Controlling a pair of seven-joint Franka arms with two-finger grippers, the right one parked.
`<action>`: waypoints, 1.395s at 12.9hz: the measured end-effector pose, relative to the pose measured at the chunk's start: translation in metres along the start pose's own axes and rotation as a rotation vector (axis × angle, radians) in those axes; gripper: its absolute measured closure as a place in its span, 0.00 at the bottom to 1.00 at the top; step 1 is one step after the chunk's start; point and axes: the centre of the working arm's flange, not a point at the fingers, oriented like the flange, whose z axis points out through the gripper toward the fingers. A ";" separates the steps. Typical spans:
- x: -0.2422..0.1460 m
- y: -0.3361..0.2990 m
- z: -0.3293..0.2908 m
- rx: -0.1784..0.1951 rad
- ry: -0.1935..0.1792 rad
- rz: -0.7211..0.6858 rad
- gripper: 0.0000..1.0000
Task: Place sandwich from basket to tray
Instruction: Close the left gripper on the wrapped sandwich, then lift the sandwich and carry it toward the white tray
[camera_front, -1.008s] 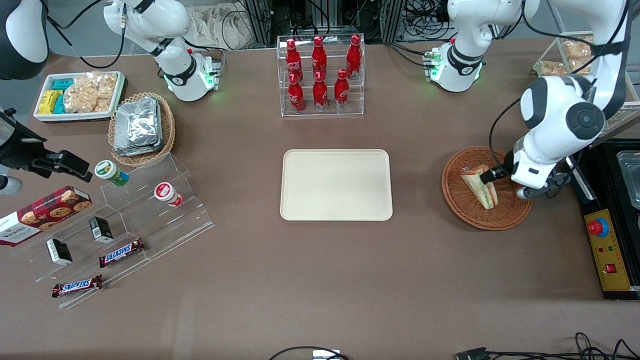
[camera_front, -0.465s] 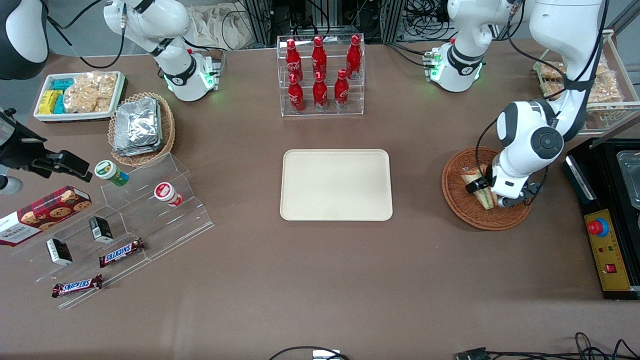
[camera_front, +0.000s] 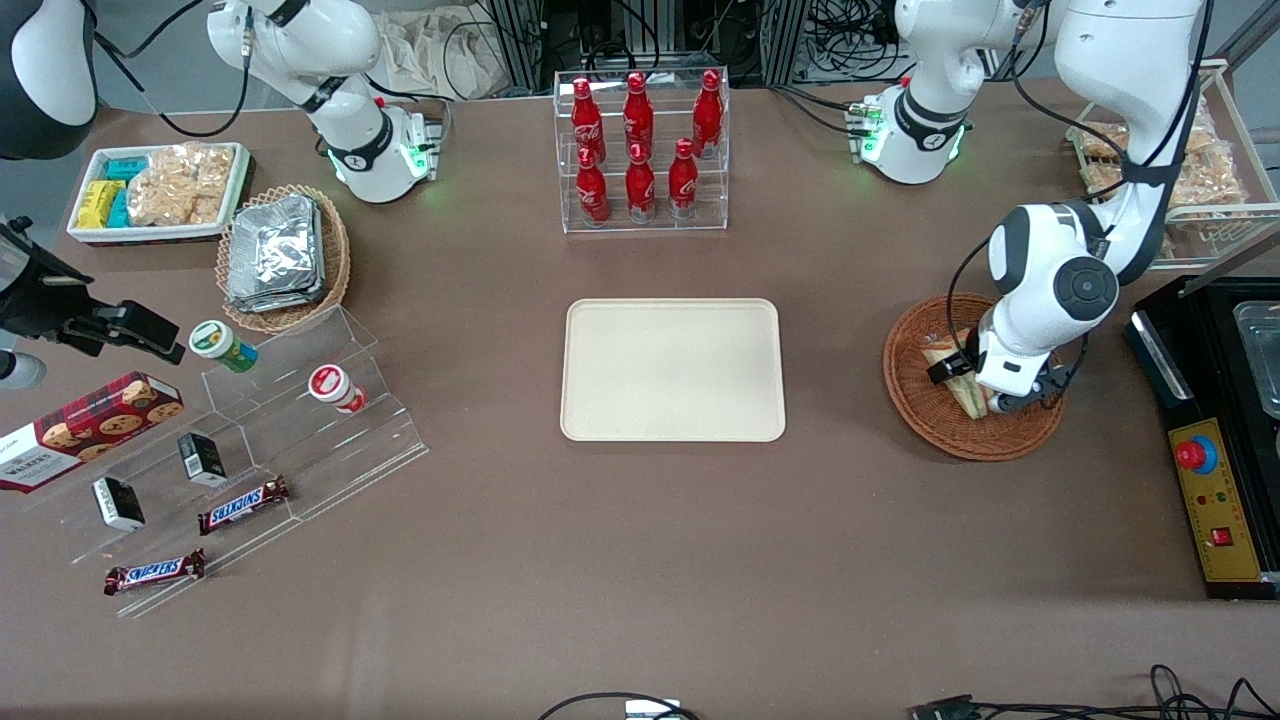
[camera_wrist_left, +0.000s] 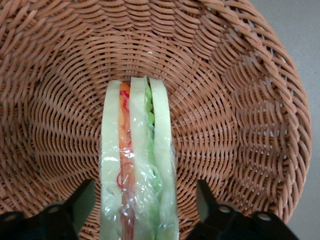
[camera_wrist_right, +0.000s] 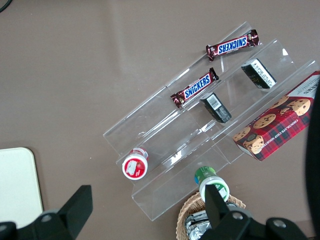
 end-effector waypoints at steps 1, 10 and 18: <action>-0.001 0.001 0.000 0.000 0.000 0.002 0.30; -0.004 0.001 -0.021 0.011 -0.026 0.007 0.81; -0.021 -0.016 -0.289 0.025 -0.045 0.152 0.81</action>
